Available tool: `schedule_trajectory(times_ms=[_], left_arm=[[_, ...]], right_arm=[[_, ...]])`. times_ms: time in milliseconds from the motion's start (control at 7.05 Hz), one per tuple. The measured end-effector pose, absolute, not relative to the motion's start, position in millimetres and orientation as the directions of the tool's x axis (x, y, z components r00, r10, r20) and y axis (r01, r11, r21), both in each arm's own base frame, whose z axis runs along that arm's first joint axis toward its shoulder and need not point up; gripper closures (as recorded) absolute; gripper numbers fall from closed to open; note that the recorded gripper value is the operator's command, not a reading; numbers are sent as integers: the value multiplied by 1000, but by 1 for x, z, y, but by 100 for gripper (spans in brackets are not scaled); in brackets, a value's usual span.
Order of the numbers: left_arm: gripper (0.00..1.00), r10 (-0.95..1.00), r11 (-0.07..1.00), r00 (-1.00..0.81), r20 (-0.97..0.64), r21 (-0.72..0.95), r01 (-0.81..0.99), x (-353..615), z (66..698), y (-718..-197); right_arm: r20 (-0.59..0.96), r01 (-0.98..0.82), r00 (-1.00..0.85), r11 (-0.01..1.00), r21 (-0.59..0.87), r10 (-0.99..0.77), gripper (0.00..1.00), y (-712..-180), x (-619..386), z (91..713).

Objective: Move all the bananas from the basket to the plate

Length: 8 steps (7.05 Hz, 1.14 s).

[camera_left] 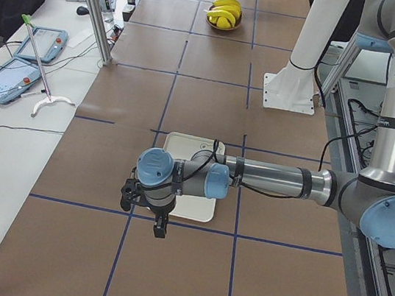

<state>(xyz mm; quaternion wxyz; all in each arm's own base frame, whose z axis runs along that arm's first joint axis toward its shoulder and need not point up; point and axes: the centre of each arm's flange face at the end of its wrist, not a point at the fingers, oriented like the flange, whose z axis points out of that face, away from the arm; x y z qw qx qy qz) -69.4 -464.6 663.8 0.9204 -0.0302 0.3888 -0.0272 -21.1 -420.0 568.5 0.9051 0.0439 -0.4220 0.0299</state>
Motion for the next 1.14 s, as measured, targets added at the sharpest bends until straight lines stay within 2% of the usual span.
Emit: schedule_trajectory(times_ms=[426,1135], left_arm=[[0,-73,997,695,-715,-76,26,-70,664,-463],[0,-71,997,695,-715,-74,26,-69,663,-464]], right_arm=[[770,-39,638,998,44,-9,3,-395,-56,573],[746,52,664,998,23,-51,2,-389,-98,591]])
